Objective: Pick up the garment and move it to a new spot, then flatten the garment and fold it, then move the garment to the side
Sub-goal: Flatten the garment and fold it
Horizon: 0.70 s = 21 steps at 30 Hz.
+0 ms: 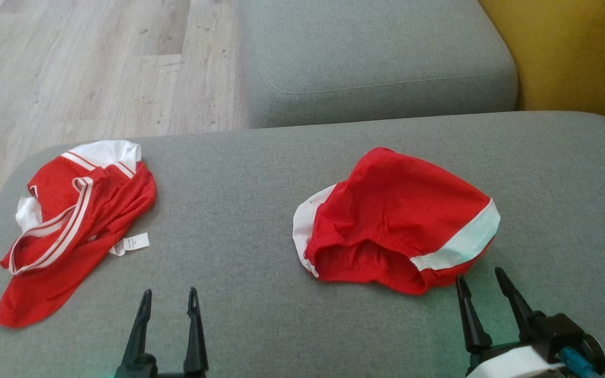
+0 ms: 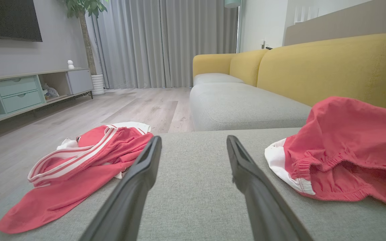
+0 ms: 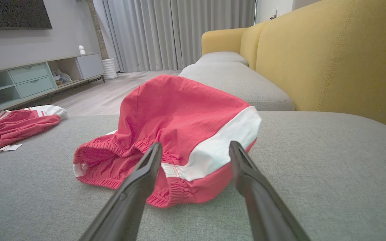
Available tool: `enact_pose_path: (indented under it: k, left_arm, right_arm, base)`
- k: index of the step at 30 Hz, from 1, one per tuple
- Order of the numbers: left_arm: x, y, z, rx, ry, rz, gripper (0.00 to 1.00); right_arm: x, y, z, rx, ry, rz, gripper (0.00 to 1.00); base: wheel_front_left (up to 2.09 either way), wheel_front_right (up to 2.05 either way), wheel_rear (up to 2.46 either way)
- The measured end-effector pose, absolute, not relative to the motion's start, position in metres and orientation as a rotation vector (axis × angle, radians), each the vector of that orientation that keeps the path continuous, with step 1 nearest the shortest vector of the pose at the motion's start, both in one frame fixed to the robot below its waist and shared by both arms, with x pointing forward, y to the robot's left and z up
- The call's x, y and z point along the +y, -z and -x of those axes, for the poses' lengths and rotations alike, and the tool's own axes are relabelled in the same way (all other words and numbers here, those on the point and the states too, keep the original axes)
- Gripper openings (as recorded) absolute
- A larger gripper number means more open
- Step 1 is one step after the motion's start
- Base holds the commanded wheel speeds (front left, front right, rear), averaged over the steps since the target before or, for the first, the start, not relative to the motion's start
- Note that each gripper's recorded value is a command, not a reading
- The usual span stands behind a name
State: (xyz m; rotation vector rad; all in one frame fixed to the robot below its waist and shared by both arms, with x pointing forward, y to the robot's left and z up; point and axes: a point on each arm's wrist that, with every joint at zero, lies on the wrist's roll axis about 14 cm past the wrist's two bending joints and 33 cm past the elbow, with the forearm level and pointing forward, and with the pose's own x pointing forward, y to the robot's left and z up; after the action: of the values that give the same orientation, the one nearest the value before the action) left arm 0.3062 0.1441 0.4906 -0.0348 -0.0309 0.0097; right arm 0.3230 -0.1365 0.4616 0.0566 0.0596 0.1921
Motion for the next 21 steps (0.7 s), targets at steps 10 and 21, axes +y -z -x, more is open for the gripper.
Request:
enact_pose_path:
  k: [10,21]
  left_arm:
    - [0.141,-0.490,-0.306,-0.030,0.004,0.038,1.00]
    - [0.110,-0.476,-0.308,0.025,0.138,0.092,1.00]
  right_arm:
    - [-0.136,-0.462,-0.323,0.059,-0.193,-0.058,1.00]
    - [-0.142,-0.461,-0.319,0.060,-0.170,-0.063,1.00]
  base:
    - [0.00,0.00,0.00]
    - [0.00,0.00,0.00]
